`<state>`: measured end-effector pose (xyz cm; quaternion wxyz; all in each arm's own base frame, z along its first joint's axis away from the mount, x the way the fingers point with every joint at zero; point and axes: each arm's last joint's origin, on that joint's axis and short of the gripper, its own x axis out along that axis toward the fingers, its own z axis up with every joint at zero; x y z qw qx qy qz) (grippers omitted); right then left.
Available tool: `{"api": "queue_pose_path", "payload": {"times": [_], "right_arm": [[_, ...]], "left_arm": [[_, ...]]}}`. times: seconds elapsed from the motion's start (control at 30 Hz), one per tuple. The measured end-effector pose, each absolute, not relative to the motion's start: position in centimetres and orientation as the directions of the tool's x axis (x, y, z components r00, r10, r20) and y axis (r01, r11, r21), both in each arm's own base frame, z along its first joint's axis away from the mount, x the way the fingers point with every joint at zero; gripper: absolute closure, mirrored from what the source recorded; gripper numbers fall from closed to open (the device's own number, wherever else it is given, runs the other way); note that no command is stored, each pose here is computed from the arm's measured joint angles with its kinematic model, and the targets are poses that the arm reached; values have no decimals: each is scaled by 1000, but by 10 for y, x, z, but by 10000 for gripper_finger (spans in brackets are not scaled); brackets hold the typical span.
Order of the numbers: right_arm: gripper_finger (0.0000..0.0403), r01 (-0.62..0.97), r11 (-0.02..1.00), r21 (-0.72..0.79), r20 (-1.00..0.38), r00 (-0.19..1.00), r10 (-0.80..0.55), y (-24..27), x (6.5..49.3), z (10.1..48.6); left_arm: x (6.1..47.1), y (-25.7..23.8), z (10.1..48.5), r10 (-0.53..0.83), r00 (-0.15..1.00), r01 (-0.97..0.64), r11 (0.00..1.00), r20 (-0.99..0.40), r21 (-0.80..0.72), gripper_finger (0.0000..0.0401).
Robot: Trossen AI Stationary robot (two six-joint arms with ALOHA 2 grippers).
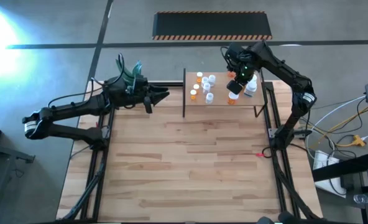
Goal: Pick and place medicine bottles onto shelf by color
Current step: Adjust the pill bottles on the shelf
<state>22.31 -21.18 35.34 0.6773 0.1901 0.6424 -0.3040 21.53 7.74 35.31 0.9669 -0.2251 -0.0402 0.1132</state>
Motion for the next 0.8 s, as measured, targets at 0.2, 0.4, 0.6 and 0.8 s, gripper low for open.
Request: {"api": "queue_pose_path", "payload": {"times": [0.2, 0.4, 0.6, 0.8], "right_arm": [[394, 656, 750, -83, -989, 37, -141, -211, 225, 355], [394, 629, 777, -42, -986, 97, -133, -210, 228, 357], [394, 657, 736, -164, -970, 29, -241, -210, 218, 369], [394, 649, 743, -164, -978, -11, -207, -216, 221, 354]], "left_arm": [[215, 77, 353, 237, 971, -199, 874, 30, -443, 274], [215, 77, 353, 237, 971, -200, 876, 30, -438, 274], [215, 77, 353, 237, 971, -201, 876, 29, -439, 274], [215, 77, 353, 237, 971, -201, 876, 29, -439, 274]]}}
